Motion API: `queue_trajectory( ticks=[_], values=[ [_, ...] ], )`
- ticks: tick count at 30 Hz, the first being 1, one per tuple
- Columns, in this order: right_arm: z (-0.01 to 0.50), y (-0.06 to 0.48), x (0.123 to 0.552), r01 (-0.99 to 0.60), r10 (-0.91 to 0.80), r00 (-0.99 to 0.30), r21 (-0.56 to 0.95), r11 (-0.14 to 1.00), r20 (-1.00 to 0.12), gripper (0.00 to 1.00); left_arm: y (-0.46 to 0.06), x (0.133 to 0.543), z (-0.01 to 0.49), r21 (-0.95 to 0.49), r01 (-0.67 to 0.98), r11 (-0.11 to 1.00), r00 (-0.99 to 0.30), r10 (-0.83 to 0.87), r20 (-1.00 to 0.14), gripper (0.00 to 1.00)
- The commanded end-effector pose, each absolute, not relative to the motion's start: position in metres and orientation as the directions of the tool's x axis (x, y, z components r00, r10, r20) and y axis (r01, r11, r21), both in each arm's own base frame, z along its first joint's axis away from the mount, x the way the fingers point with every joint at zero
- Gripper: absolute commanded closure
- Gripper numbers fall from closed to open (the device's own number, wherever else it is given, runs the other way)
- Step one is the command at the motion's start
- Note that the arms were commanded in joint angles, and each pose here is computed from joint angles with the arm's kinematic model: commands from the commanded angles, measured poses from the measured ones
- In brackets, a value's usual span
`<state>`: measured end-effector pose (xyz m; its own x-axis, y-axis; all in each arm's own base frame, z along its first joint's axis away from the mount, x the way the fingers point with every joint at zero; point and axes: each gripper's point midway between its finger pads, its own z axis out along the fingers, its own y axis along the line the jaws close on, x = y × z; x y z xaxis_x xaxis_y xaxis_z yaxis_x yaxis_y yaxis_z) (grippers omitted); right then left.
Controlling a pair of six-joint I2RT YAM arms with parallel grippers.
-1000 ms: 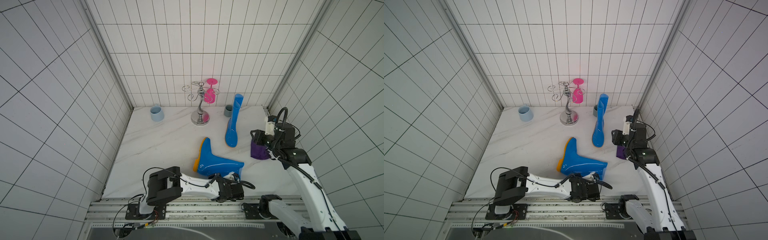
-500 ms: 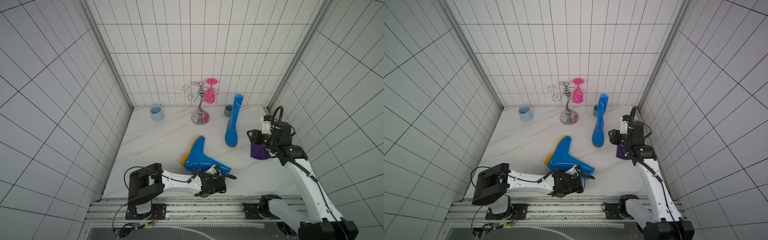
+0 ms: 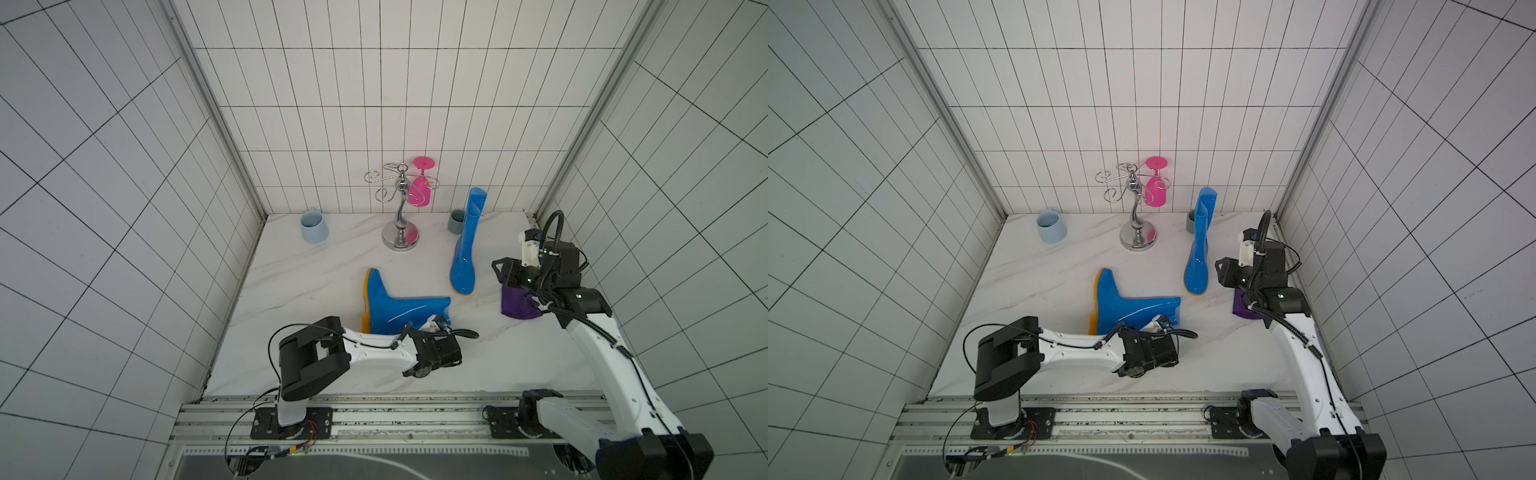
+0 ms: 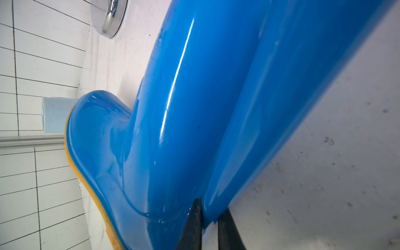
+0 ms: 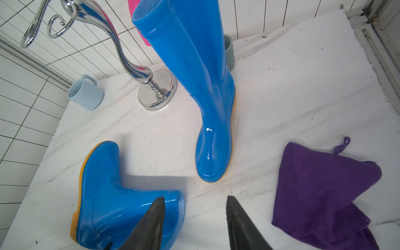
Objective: Wipe the rubber boots with a cloth
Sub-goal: Adjust the rubber boot at the center of the board.
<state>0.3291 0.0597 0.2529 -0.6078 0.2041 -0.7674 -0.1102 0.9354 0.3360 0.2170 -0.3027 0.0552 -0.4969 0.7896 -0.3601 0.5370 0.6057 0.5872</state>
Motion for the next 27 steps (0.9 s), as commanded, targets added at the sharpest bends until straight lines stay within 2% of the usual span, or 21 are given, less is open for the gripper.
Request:
queue_trajectory(
  ticks=[1, 7, 10, 14, 20, 24, 27],
  values=[
    [0.261, 0.058, 0.331, -0.126, 0.194, -0.583, 0.324, 0.938, -0.789, 0.52, -0.301, 0.222, 0.062, 0.603, 0.507, 0.616, -0.502, 0.780, -0.374, 0.75],
    [0.261, 0.058, 0.331, -0.127, 0.194, -0.584, 0.324, 0.937, -0.789, 0.52, -0.299, 0.219, 0.069, 0.607, 0.498, 0.619, -0.513, 0.775, -0.369, 0.59],
    [0.261, 0.058, 0.332, -0.127, 0.194, -0.583, 0.325, 0.937, -0.789, 0.52, -0.302, 0.218, 0.083, 0.604, 0.498, 0.622, -0.506, 0.774, -0.380, 0.55],
    [0.259, 0.058, 0.332, -0.127, 0.194, -0.587, 0.325, 0.937, -0.786, 0.52, -0.308, 0.213, 0.106, 0.584, 0.515, 0.628, -0.479, 0.775, -0.412, 0.44],
    [0.261, 0.058, 0.334, -0.125, 0.195, -0.583, 0.324, 0.938, -0.789, 0.51, -0.307, 0.203, 0.132, 0.516, 0.556, 0.652, -0.473, 0.758, -0.449, 0.41],
    [0.257, 0.057, 0.335, -0.116, 0.197, -0.589, 0.323, 0.939, -0.784, 0.51, -0.281, 0.218, 0.166, 0.437, 0.491, 0.754, -0.522, 0.656, -0.545, 0.41],
    [0.254, 0.057, 0.337, -0.110, 0.201, -0.594, 0.327, 0.939, -0.779, 0.51, -0.247, 0.245, 0.182, 0.240, 0.422, 0.874, -0.605, 0.469, -0.643, 0.41]
  ],
)
